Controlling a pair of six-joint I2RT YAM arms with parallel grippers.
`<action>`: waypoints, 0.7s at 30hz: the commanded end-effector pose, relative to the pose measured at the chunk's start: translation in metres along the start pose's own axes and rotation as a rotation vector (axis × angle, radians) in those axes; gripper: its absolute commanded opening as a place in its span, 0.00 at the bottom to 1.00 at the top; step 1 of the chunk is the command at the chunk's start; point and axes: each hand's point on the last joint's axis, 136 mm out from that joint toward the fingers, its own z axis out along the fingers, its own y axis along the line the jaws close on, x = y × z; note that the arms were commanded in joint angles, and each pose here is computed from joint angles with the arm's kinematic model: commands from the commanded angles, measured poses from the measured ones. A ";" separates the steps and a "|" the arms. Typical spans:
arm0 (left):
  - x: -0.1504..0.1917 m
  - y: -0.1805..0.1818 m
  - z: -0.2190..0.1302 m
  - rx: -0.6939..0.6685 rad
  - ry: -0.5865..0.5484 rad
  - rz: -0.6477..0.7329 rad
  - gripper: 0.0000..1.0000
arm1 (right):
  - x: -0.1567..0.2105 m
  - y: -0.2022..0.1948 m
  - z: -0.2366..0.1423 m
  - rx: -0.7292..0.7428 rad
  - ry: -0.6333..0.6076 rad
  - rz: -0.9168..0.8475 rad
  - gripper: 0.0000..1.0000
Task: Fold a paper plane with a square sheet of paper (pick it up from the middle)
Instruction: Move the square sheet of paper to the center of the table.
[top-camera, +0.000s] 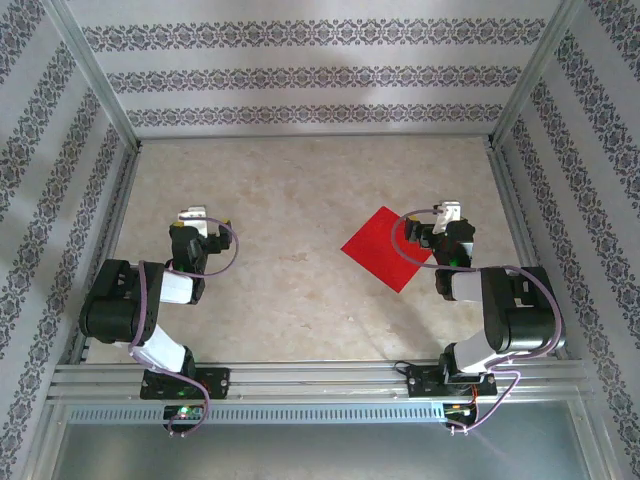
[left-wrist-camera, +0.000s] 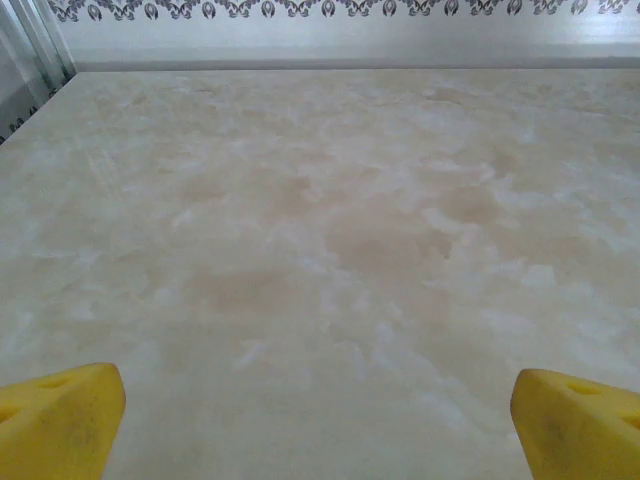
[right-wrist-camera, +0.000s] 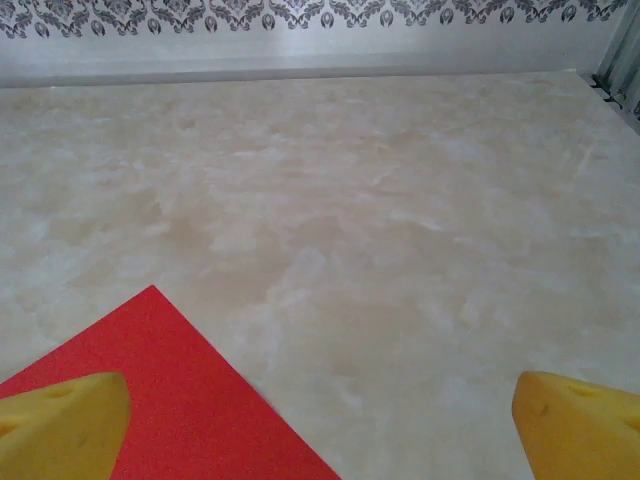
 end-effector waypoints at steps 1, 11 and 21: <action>-0.003 0.000 0.003 0.006 0.002 0.021 0.99 | -0.012 0.002 0.002 -0.016 -0.042 -0.011 0.98; -0.002 0.000 0.003 0.008 0.001 0.021 0.99 | -0.012 0.003 0.002 -0.017 -0.042 -0.010 0.98; -0.003 0.002 0.003 -0.004 -0.001 0.017 0.99 | -0.012 0.002 0.002 -0.017 -0.041 -0.008 0.98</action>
